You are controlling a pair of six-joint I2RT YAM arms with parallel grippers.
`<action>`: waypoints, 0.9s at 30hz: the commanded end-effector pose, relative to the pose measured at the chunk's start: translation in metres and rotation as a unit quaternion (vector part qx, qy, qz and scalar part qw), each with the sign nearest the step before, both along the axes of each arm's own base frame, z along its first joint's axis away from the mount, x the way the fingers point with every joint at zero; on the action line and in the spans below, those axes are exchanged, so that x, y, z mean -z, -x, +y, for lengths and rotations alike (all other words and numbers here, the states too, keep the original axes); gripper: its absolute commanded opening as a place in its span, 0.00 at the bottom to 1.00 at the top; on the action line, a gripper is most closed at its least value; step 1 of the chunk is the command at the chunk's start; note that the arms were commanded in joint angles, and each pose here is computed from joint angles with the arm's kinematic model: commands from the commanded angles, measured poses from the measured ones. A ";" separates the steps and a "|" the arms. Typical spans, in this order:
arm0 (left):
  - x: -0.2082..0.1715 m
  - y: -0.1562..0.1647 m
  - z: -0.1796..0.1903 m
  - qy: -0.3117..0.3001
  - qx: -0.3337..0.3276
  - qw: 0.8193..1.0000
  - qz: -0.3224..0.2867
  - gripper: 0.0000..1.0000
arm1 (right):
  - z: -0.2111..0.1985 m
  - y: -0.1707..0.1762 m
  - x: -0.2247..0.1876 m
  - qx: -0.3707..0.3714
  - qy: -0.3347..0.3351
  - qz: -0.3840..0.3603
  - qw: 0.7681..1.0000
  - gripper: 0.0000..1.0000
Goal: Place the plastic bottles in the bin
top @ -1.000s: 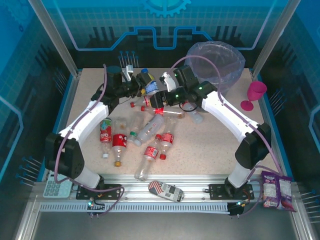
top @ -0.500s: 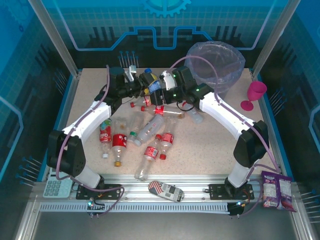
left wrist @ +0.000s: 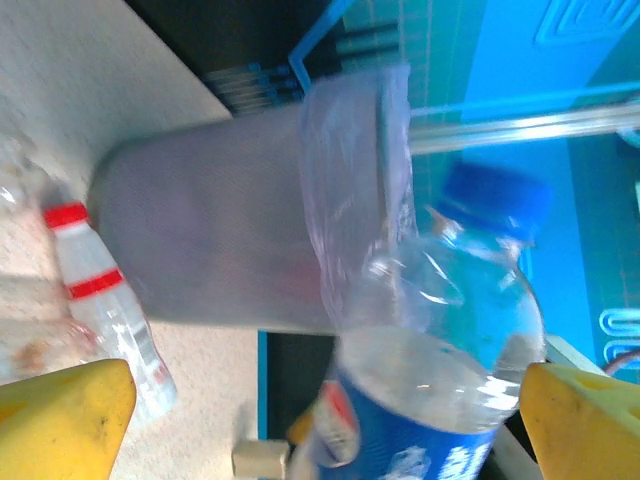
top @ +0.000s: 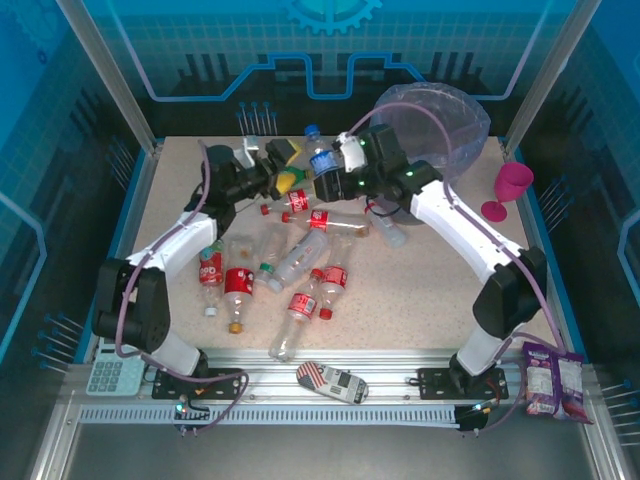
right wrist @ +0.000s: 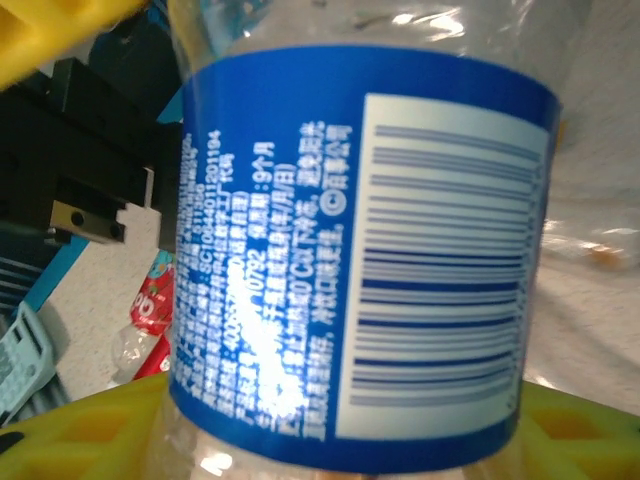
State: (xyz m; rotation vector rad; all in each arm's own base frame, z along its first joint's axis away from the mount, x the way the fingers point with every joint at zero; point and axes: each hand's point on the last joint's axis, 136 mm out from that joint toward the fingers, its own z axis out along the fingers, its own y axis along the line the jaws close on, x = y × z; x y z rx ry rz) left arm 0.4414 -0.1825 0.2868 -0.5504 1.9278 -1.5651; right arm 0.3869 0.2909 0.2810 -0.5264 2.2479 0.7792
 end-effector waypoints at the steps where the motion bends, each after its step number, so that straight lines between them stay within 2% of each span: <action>1: -0.031 0.015 0.038 -0.071 -0.029 0.996 -0.043 0.99 | -0.043 0.000 -0.071 0.042 0.013 -0.088 0.995 0.52; 5: -0.007 0.036 0.080 -0.204 -0.055 0.977 0.010 0.99 | -0.108 -0.021 -0.098 0.126 0.039 -0.112 0.985 0.53; 9: 0.033 0.064 0.116 -0.348 -0.054 0.932 0.081 0.99 | -0.174 -0.050 -0.099 0.207 0.063 -0.093 0.972 0.53; 12: 0.061 0.084 0.137 -0.411 -0.049 0.901 0.131 0.99 | -0.204 -0.069 -0.088 0.241 0.086 -0.077 0.964 0.53; 16: 0.085 0.106 0.160 -0.461 -0.049 0.868 0.179 0.98 | -0.222 -0.093 -0.069 0.258 0.101 -0.061 0.959 0.53; 22: 0.119 0.133 0.182 -0.490 -0.057 0.837 0.238 0.96 | -0.237 -0.119 -0.034 0.263 0.136 -0.028 0.955 0.55; 27: 0.140 0.157 0.196 -0.512 -0.069 0.813 0.269 0.96 | -0.231 -0.127 -0.011 0.242 0.130 -0.004 0.962 0.56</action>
